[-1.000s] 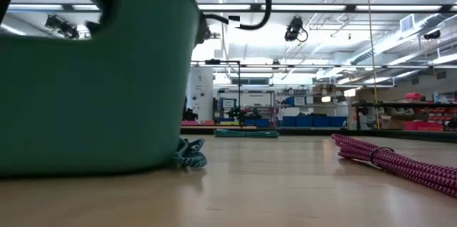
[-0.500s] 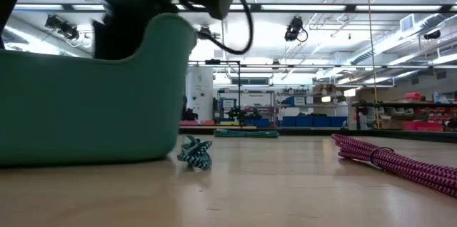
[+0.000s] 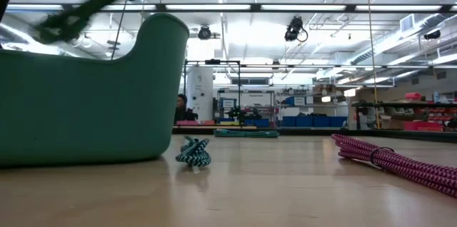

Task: Pick and place USB-C Cables
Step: Put the green charger cable into the green bin

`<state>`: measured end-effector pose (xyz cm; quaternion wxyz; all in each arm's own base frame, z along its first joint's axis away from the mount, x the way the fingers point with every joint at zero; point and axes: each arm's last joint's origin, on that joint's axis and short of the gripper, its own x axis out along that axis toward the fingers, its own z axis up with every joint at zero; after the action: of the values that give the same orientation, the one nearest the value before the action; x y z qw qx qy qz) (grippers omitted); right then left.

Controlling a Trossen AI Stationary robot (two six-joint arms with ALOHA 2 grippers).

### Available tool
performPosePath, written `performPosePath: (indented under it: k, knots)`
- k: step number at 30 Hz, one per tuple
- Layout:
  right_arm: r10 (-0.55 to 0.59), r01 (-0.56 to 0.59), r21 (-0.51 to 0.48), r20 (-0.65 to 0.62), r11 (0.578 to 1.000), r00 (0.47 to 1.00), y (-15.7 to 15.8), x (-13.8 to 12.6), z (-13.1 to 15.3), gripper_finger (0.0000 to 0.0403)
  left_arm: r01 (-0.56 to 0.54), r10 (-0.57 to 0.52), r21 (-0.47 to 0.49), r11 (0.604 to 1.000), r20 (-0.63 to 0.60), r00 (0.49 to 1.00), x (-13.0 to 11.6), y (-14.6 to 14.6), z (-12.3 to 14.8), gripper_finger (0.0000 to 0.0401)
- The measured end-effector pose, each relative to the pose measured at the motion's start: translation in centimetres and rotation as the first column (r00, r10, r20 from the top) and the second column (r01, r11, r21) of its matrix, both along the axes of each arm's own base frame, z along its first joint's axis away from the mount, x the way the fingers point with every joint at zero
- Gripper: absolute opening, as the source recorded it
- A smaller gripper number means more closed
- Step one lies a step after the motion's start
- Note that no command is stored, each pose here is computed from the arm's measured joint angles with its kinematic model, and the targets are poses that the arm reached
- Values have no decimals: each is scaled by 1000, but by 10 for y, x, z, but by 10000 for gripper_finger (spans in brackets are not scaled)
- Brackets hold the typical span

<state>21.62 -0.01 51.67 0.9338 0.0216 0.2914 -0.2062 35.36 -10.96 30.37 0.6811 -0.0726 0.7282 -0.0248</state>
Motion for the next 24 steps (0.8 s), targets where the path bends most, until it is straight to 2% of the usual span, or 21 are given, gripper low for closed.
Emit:
performPosePath:
  k: [6,13,18,24]
  knots:
    - [0,0,-1,-11,1000,1000,0,0,-1,229,-31,15,-88,996,-173,985,-13,-16,-29,21]
    - [0,0,0,-11,1000,1000,0,0,-1,229,-47,14,-82,996,-369,929,-35,-30,-69,21]
    - [-10,10,13,-4,1000,1000,0,0,-1,229,-54,23,-68,996,-386,922,-38,-30,-78,21]
    - [-13,13,17,-1,1000,1000,0,0,-1,229,-20,-11,-101,995,-296,955,-30,-33,-81,21]
